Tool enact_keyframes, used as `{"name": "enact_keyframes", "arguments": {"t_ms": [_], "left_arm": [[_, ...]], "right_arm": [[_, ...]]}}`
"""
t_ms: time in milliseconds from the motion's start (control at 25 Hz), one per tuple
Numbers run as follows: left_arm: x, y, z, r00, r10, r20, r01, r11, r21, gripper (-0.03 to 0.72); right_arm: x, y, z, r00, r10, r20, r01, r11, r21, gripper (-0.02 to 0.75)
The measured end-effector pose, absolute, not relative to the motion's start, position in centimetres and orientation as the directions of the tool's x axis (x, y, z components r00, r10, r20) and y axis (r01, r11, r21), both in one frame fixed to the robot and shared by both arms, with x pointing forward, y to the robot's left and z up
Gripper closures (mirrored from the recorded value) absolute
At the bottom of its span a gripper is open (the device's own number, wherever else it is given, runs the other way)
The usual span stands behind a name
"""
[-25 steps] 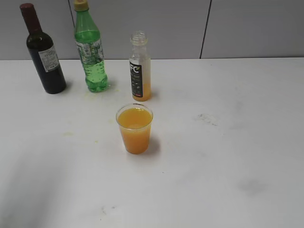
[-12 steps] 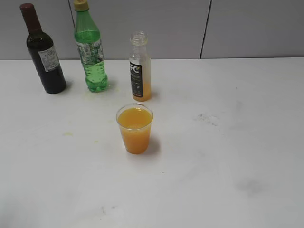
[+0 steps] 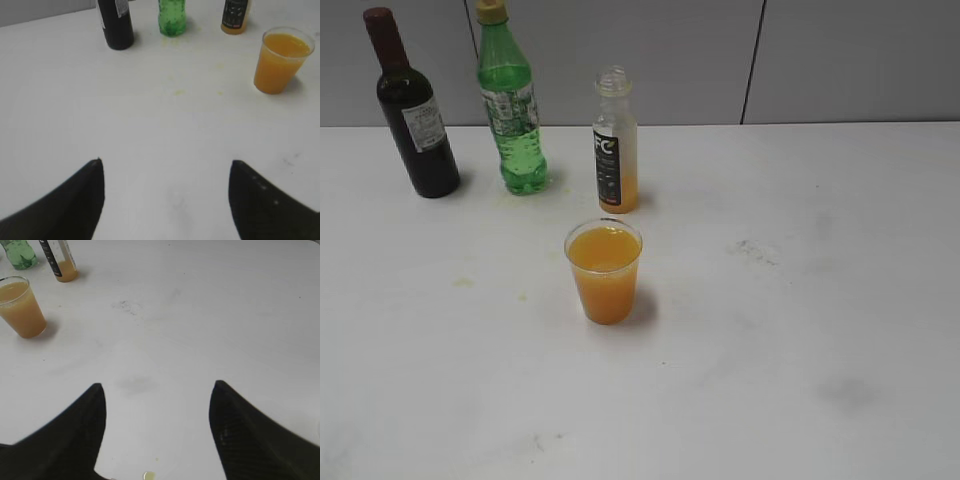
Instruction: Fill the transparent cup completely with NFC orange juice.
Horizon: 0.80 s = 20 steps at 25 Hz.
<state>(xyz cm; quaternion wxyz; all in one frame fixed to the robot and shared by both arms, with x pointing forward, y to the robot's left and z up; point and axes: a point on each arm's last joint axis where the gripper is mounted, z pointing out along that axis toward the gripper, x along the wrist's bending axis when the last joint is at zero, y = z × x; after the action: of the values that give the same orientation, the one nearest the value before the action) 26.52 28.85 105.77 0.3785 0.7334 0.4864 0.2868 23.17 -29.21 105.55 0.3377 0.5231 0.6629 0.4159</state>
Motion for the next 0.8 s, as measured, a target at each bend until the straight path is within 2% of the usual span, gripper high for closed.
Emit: {"name": "enact_keyframes", "arguments": {"t_ms": [280, 560, 800], "left_arm": [[25.2, 29.2, 104.7, 0.372, 0.927, 0.049, 0.537, -0.258, 0.803, 0.094], [23.4, 29.6, 104.6, 0.366, 0.928, 0.062, 0.449, -0.235, 0.862, 0.094], [23.2, 29.7, 104.5, 0.366, 0.928, 0.063, 0.441, -0.233, 0.867, 0.094]], "right_arm": [[23.2, -29.2, 105.5, -0.225, 0.974, -0.013, 0.413, 0.107, 0.905, 0.237], [23.2, -29.2, 105.5, -0.225, 0.974, -0.012, 0.414, 0.107, 0.904, 0.237], [23.2, -29.2, 105.6, -0.225, 0.974, -0.012, 0.413, 0.106, 0.905, 0.237]]}}
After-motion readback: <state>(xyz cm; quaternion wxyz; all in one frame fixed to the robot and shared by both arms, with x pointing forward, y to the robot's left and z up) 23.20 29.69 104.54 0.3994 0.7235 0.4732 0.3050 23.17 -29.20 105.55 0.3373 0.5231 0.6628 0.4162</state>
